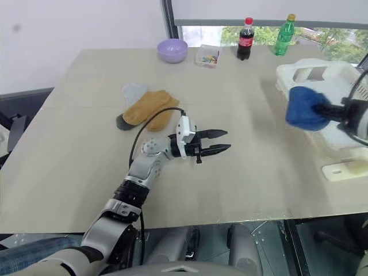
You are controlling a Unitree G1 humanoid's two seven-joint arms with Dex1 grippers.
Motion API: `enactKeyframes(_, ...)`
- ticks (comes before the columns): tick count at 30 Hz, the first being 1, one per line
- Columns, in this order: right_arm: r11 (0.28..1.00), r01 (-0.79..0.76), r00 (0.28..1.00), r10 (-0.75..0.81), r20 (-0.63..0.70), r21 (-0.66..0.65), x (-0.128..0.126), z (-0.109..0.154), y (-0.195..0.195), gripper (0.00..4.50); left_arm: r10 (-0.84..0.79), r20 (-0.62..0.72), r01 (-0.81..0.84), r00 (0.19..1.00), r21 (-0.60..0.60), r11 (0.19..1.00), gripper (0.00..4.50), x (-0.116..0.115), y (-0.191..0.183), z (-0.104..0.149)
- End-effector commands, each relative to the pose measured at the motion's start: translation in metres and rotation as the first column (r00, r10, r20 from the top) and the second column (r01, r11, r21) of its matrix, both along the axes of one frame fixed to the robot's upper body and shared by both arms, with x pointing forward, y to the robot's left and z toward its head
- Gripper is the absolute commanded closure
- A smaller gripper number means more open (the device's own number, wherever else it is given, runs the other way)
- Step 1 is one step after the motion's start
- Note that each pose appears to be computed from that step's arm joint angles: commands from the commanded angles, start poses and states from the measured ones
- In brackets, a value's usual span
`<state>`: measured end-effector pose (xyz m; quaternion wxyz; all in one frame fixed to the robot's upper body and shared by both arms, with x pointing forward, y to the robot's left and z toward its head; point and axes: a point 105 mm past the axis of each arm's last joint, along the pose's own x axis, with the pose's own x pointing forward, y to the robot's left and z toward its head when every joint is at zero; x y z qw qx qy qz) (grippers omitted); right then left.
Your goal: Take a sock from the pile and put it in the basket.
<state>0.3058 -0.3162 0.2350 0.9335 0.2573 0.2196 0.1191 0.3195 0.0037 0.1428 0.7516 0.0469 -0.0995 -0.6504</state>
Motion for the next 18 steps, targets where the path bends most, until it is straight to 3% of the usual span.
enactKeyframes(1,0.986,0.161,0.984,-0.163,0.069,0.037,0.002,0.015,-0.042,4.48,-0.003,0.037,0.005,0.999,-0.058,0.998,2.25,0.002,-0.002,0.024)
enactKeyframes(5,0.964,0.261,0.964,-0.263,0.028,0.048,0.008,-0.003,-0.067,4.48,-0.004,0.046,0.006,0.999,-0.048,0.999,2.25,0.002,-0.003,0.024)
enactKeyframes(6,0.956,0.289,0.957,-0.29,0.015,0.04,0.01,-0.009,-0.074,3.66,0.002,0.046,0.0,0.999,-0.05,0.999,2.25,0.003,-0.003,0.024)
enactKeyframes(8,0.949,0.314,0.949,-0.314,0.006,0.021,0.014,-0.017,-0.081,2.99,0.022,0.042,-0.019,0.999,-0.06,0.998,2.25,0.007,-0.002,0.025)
enactKeyframes(9,0.948,0.317,0.948,-0.317,0.004,0.008,0.015,-0.02,-0.083,2.26,0.032,0.041,-0.029,0.999,-0.066,0.997,2.25,0.008,-0.001,0.026)
enactKeyframes(10,0.948,0.319,0.948,-0.319,0.005,-0.021,0.016,-0.021,-0.085,1.83,0.037,0.04,-0.034,0.999,-0.069,0.997,2.25,0.009,0.0,0.026)
enactKeyframes(13,0.898,0.318,0.946,-0.321,0.043,-0.303,0.017,-0.029,-0.098,0.15,0.045,0.045,-0.041,0.998,-0.07,0.997,2.25,0.01,0.001,0.027)
enactKeyframes(15,0.822,0.293,0.954,-0.282,0.099,-0.489,0.018,-0.028,-0.104,0.05,0.053,0.047,-0.049,0.998,-0.074,0.996,2.25,0.011,0.003,0.029)
enactKeyframes(18,0.78,0.267,0.956,-0.139,0.26,-0.566,0.022,0.0,-0.089,0.05,0.086,0.056,-0.08,0.995,-0.092,0.993,2.25,0.013,0.008,0.033)
